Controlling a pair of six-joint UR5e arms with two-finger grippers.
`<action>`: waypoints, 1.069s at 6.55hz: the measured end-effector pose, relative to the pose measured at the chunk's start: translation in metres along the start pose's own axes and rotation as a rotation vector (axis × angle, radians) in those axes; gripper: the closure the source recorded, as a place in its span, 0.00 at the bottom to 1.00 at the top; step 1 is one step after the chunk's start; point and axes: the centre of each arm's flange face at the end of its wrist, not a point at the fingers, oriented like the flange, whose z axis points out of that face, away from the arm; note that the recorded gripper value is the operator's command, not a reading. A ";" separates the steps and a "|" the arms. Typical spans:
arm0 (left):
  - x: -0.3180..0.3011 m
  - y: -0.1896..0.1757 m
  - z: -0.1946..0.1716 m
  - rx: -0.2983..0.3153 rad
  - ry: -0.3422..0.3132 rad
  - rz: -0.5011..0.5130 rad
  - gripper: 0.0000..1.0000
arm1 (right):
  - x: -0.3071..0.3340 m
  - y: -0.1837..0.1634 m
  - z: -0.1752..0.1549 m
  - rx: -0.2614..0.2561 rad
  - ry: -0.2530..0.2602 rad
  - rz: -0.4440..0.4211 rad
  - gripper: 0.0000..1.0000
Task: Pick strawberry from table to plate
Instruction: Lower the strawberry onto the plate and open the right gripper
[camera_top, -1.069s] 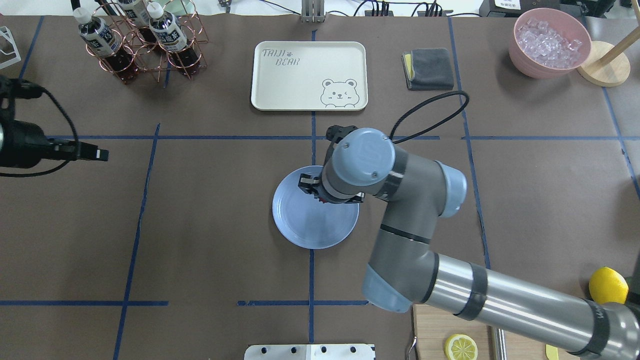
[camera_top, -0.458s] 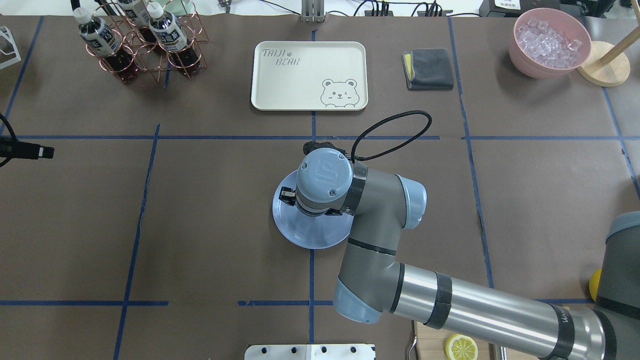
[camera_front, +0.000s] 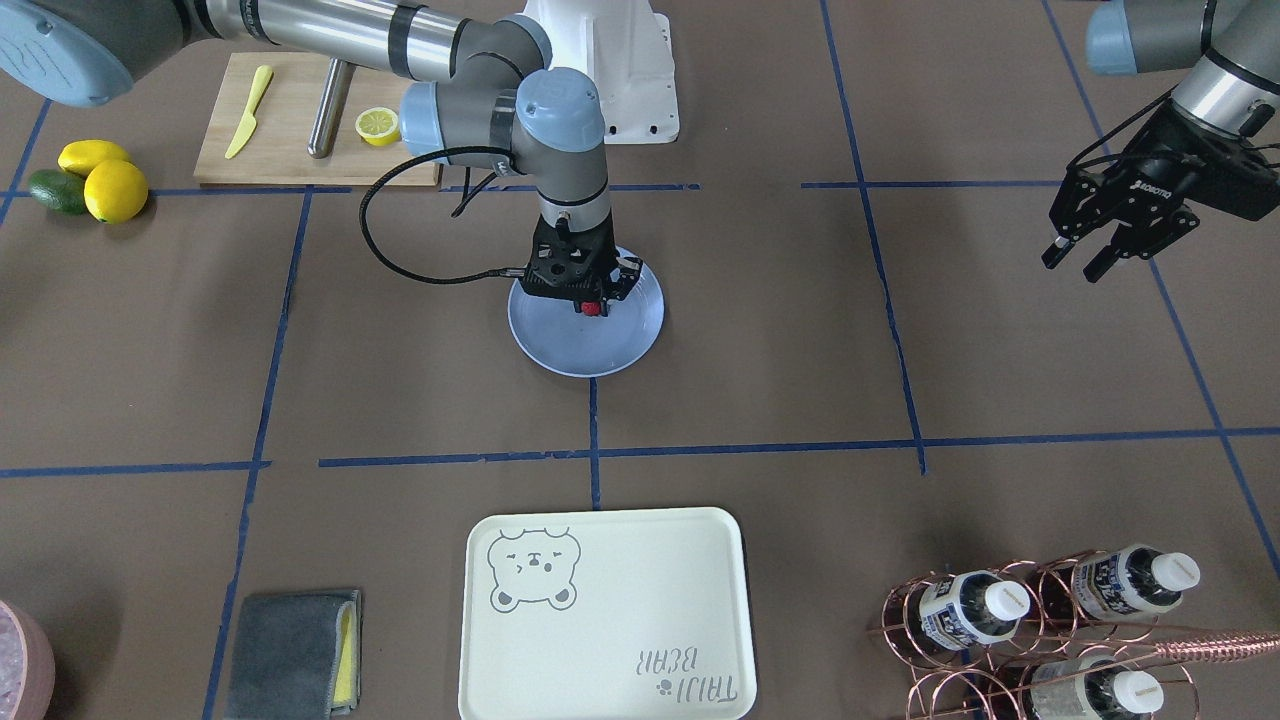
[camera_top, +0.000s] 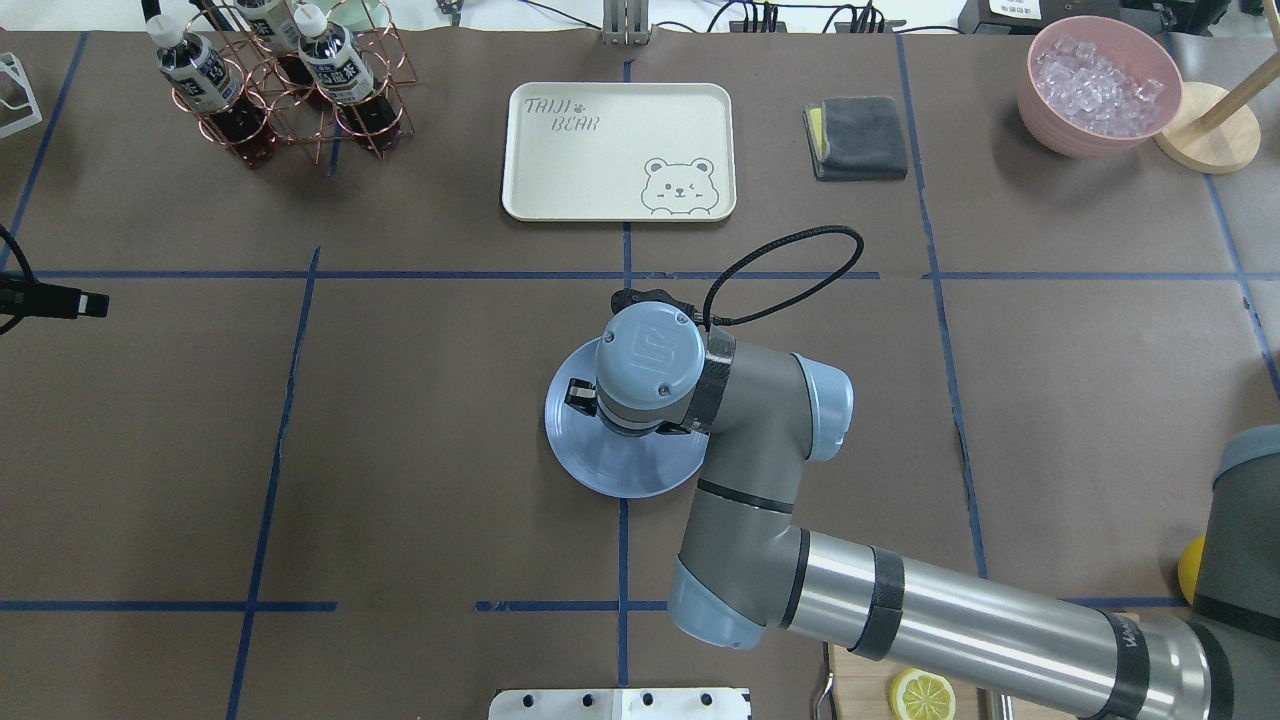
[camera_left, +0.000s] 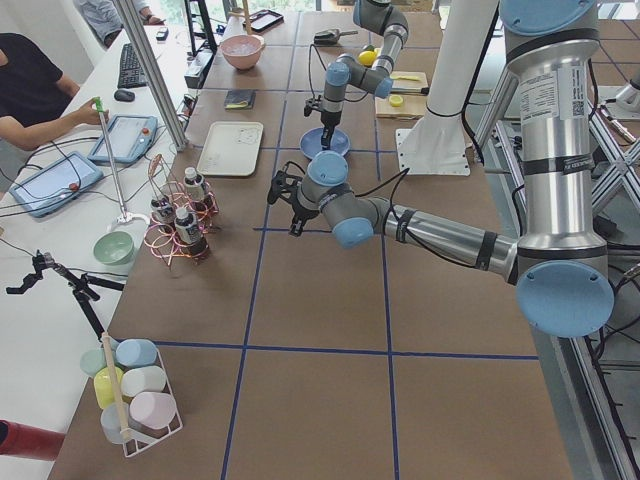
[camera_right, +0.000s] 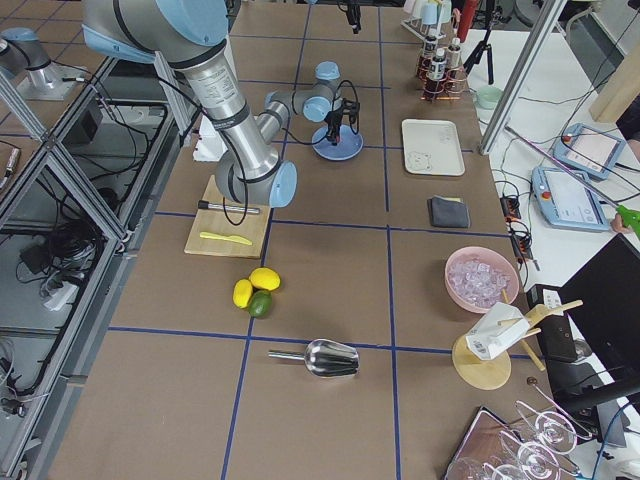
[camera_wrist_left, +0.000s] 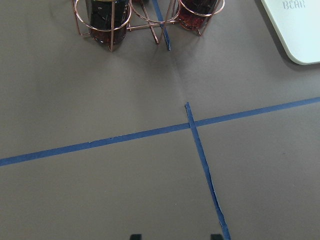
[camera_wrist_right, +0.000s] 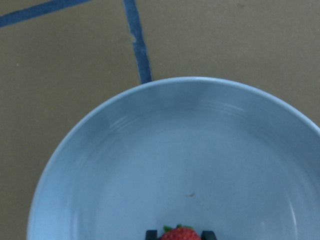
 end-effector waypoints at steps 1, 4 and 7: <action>0.000 0.000 0.001 0.000 -0.001 0.000 0.43 | 0.000 -0.001 0.000 0.006 0.002 -0.001 1.00; -0.001 -0.002 0.003 -0.001 -0.002 -0.001 0.43 | 0.002 -0.003 0.001 0.021 0.011 -0.002 0.00; -0.002 -0.001 0.003 -0.003 -0.003 -0.002 0.43 | 0.002 -0.010 -0.020 0.029 -0.001 0.003 0.00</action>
